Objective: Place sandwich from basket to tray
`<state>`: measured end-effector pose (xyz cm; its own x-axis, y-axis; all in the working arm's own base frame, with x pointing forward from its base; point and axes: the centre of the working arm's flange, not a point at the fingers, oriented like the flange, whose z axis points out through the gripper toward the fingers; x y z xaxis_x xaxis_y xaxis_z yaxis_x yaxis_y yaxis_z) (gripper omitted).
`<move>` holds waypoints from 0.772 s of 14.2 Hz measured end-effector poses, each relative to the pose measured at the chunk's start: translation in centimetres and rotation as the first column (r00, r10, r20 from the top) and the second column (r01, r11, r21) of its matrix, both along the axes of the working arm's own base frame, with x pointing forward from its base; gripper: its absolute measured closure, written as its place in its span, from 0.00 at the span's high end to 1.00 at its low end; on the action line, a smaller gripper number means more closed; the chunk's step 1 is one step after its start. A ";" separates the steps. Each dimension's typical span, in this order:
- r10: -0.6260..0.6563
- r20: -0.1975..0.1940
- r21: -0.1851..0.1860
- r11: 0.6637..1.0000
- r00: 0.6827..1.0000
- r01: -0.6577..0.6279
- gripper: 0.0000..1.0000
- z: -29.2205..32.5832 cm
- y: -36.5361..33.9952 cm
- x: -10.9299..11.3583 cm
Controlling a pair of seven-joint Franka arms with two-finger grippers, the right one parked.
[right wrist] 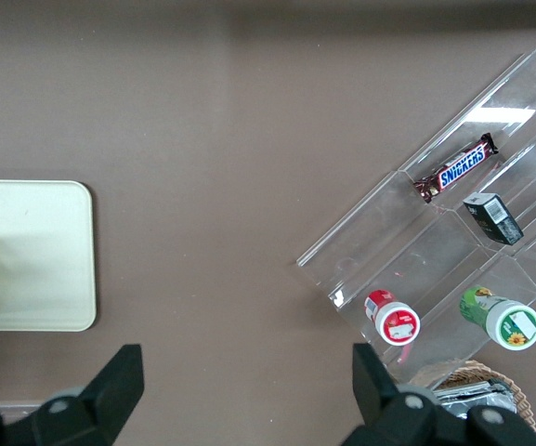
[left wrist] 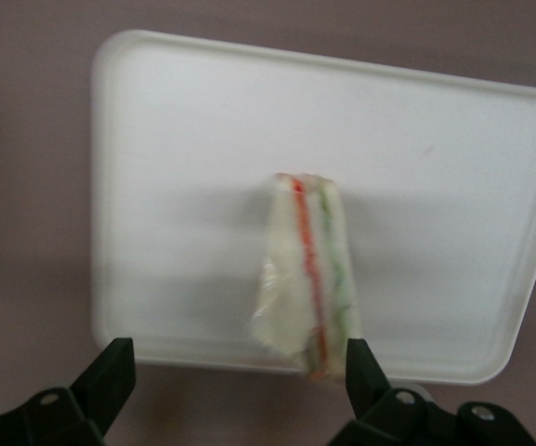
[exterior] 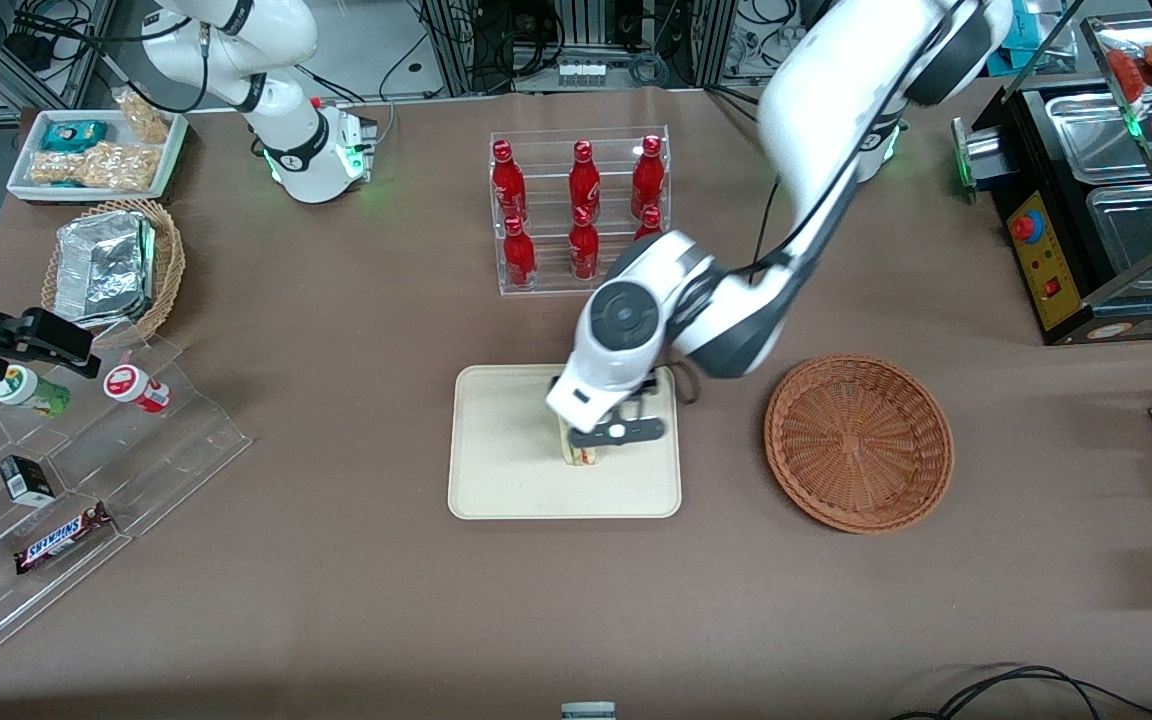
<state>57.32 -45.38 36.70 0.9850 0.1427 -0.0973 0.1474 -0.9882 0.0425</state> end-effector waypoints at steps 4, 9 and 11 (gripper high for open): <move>-0.001 -0.099 -0.030 1.000 0.995 -0.002 1.00 11.4 12.6 1.8; -0.053 -0.232 -0.131 0.991 0.971 0.023 1.00 16.1 34.8 3.8; -0.031 -0.258 -0.147 0.989 0.966 -0.008 1.00 16.1 40.7 3.8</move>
